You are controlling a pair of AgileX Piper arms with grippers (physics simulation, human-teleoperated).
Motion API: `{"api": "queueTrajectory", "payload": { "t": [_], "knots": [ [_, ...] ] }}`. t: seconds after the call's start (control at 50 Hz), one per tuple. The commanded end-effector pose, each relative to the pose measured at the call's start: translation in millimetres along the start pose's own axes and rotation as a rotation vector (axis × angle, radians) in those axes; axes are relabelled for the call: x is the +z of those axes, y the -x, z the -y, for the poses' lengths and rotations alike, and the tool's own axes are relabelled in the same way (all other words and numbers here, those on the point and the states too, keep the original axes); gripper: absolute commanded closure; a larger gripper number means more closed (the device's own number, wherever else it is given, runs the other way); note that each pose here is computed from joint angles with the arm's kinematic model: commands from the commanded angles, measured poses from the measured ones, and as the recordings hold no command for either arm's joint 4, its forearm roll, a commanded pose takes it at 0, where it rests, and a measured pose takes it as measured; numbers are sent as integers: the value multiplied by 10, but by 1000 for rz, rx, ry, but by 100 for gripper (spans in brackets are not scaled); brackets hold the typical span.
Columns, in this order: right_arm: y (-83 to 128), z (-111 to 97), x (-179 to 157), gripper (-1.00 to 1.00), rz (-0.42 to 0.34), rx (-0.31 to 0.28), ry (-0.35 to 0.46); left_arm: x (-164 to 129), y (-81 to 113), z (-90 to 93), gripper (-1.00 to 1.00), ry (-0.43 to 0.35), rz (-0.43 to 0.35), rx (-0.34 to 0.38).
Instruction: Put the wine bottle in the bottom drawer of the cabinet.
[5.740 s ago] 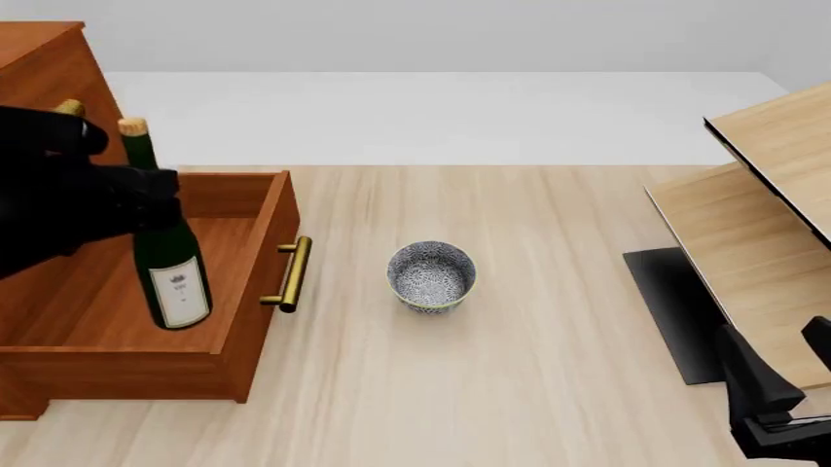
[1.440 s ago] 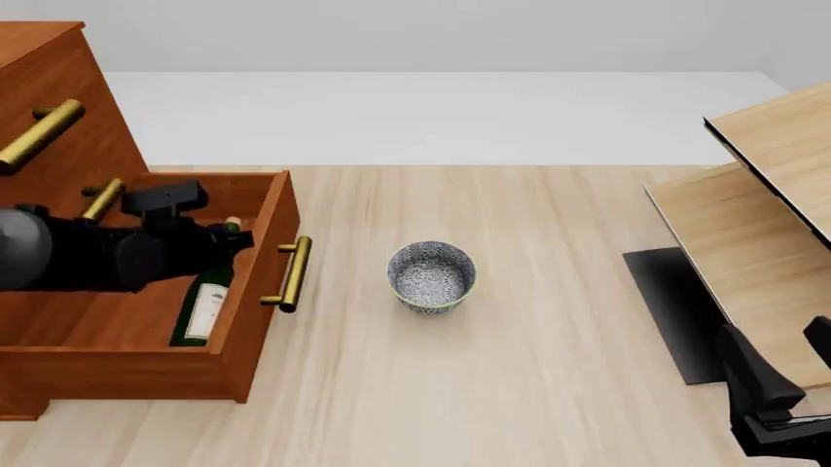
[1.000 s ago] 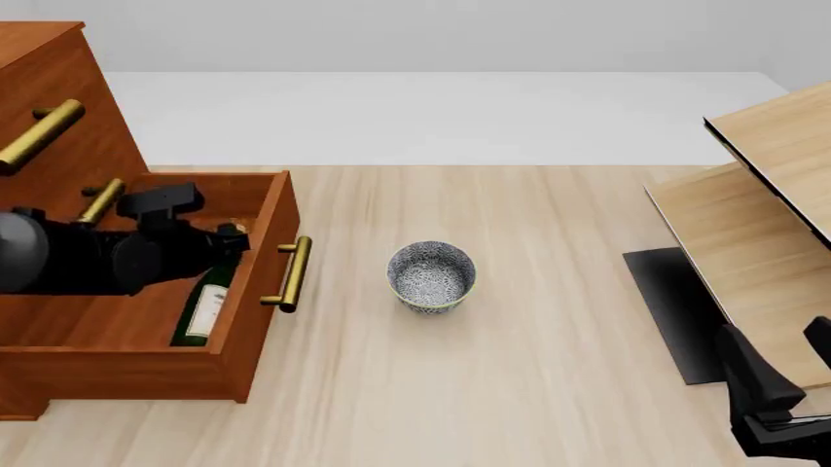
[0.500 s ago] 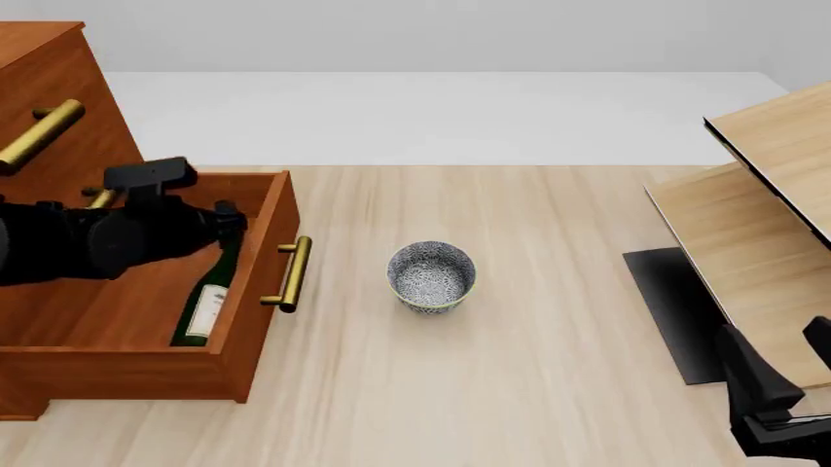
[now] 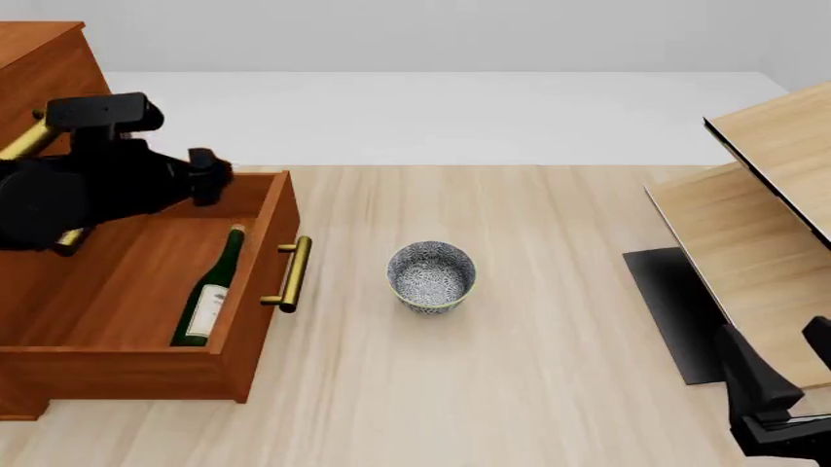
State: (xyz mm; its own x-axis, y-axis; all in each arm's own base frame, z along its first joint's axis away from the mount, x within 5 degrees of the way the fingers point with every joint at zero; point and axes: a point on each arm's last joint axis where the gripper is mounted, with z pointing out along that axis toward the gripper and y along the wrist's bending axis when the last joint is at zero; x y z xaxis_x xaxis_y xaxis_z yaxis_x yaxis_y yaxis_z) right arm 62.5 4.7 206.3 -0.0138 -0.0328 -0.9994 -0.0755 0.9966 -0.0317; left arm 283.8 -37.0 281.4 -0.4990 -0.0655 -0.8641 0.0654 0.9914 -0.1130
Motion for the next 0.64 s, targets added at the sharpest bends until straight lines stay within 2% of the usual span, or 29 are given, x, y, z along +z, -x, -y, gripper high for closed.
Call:
{"api": "queueTrajectory", "payload": {
  "t": [0.02,0.16,0.18,0.36,0.64],
  "knots": [
    [-1,-1,-6,-100,2,-4,2,-521,300,163,-100,-65,140,-13],
    [-1,-4,-8,-100,2,-6,6,-843,420,212,-100,-87,190,19],
    [-1,-4,-9,-100,2,-8,7,-936,426,251,-100,-108,201,3],
    [-2,-4,-14,-100,3,-11,7,-1368,542,258,-100,-123,262,37],
    [-2,-4,-14,-100,3,-16,7,-1969,612,249,-100,-147,341,77]
  ]
}}
